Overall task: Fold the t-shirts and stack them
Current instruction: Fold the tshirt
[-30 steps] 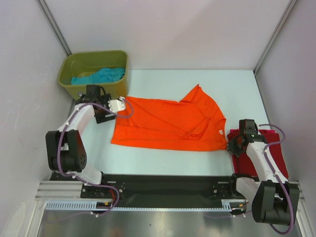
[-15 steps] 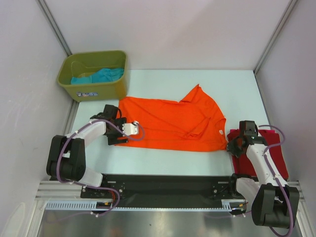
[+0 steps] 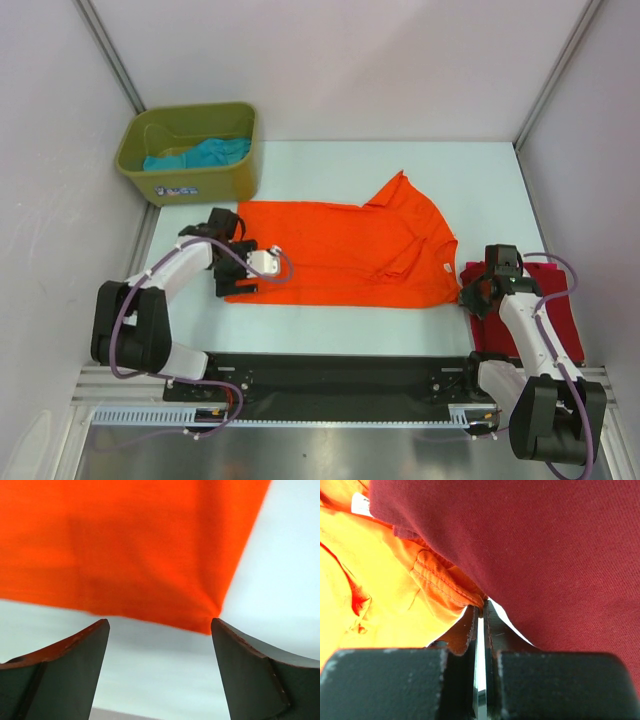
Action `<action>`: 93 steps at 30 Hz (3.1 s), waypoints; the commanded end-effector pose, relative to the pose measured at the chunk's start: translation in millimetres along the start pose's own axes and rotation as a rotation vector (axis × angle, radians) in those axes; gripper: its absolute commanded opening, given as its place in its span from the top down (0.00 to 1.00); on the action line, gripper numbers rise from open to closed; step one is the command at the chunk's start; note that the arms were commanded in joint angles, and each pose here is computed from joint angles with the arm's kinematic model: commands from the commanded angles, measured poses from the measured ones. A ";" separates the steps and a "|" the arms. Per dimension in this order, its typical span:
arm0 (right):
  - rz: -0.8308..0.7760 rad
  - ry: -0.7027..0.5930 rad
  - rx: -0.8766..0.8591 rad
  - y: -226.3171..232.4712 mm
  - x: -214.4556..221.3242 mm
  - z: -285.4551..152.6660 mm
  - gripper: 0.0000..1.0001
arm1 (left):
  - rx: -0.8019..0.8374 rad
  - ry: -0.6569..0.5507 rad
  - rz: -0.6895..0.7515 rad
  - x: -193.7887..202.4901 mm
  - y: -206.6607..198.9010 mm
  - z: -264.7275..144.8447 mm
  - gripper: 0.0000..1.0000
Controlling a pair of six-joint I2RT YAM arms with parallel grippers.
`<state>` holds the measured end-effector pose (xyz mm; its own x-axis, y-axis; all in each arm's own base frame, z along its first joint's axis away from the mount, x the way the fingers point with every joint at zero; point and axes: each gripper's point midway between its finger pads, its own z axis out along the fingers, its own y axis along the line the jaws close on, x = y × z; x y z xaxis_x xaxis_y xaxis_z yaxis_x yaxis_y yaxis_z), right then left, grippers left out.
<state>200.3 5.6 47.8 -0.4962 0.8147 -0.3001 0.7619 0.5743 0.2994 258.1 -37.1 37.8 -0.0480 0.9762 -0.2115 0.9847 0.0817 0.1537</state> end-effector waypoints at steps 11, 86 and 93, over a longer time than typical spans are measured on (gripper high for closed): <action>-0.007 -0.018 -0.020 1.6 -2.8 1.9 1.00 | -0.031 -0.065 -0.013 -16.4 -0.1 -37.6 0.14; -0.386 -0.131 -0.504 196.1 -83.5 -64.5 0.32 | -0.698 -0.074 -0.308 35.1 226.1 -154.3 0.11; -0.523 -0.104 -0.504 258.8 -96.9 -16.5 0.35 | -0.568 0.021 -0.120 47.3 236.0 -118.6 0.44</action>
<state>397.4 68.5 157.0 -0.6982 0.4945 -0.5176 0.2480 0.8454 0.4731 454.1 47.2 162.2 -0.2777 0.9056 -0.3206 0.7121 0.4180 0.5640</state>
